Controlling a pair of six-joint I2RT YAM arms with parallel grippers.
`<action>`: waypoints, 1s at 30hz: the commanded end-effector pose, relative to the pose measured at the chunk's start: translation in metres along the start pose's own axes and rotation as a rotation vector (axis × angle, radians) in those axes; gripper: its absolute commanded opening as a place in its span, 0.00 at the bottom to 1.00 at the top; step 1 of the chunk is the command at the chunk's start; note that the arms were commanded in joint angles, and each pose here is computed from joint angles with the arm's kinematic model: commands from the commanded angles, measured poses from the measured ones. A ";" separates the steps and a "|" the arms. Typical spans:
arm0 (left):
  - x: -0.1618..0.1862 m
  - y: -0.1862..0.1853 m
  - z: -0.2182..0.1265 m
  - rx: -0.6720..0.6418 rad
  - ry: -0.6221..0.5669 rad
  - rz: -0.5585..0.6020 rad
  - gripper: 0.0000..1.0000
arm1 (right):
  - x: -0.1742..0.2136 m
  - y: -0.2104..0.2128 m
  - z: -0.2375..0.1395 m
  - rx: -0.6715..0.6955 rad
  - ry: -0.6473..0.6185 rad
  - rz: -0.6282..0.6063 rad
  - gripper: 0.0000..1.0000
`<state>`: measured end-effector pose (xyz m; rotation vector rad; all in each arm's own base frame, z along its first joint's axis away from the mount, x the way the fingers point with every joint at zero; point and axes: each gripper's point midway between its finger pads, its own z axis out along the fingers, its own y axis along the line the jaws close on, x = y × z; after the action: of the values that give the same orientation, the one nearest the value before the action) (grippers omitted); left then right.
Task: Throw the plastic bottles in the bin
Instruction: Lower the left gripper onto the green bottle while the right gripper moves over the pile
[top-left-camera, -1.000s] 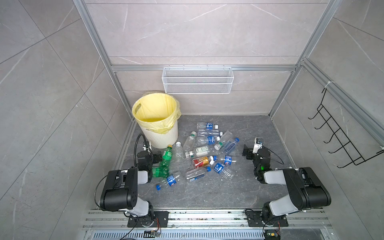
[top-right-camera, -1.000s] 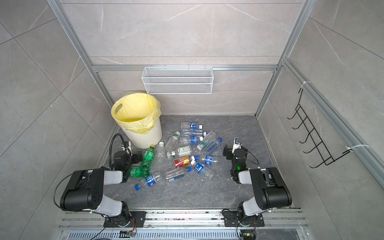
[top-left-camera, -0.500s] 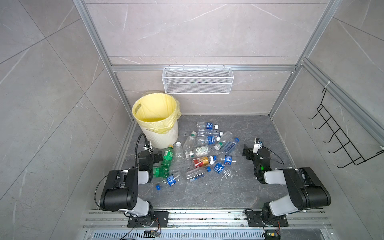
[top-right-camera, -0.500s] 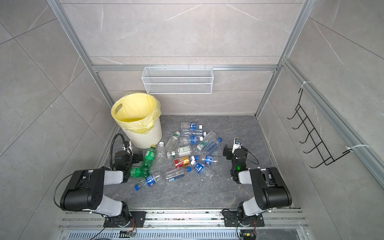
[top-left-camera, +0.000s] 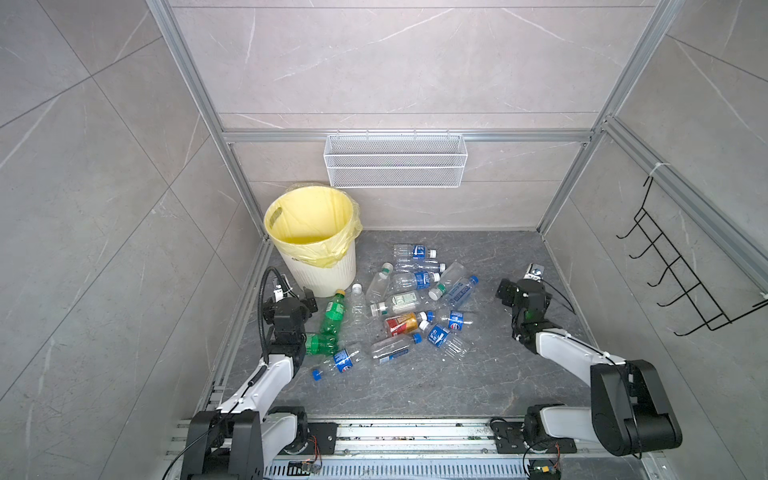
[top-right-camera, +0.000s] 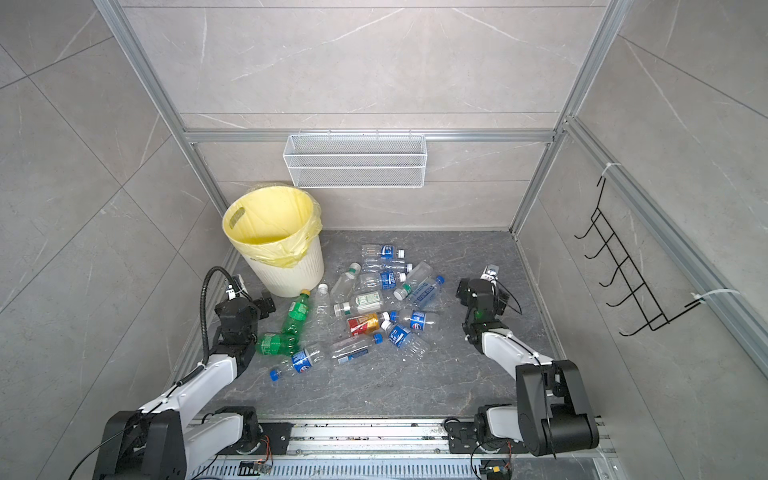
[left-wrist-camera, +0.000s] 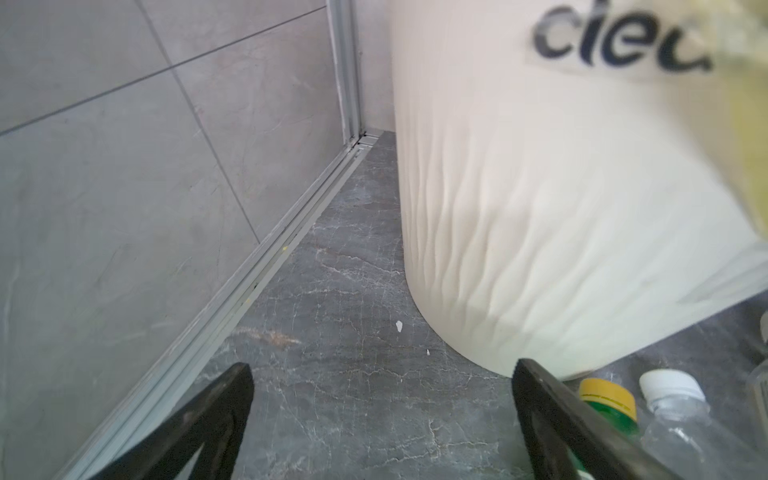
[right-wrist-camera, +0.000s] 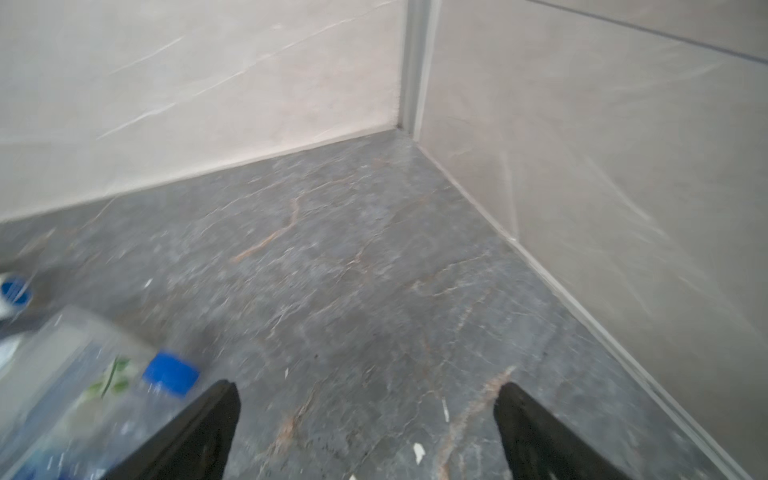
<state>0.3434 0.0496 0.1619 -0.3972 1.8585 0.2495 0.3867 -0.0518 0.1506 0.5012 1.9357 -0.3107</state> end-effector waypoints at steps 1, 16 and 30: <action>0.008 0.039 -0.012 -0.232 0.069 -0.207 1.00 | 0.019 -0.052 -0.009 0.348 0.157 0.039 1.00; 0.023 -0.045 -0.051 0.183 0.515 -0.402 1.00 | -0.013 0.046 -0.081 -0.119 0.205 -0.100 1.00; 0.079 -0.075 -0.051 0.194 0.709 -0.181 1.00 | 0.019 0.176 -0.183 -0.539 0.252 -0.234 1.00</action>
<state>0.3018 -0.0451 0.1000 -0.6253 2.4782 -0.2714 0.3205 0.1634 0.2063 -0.0054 2.2124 0.1346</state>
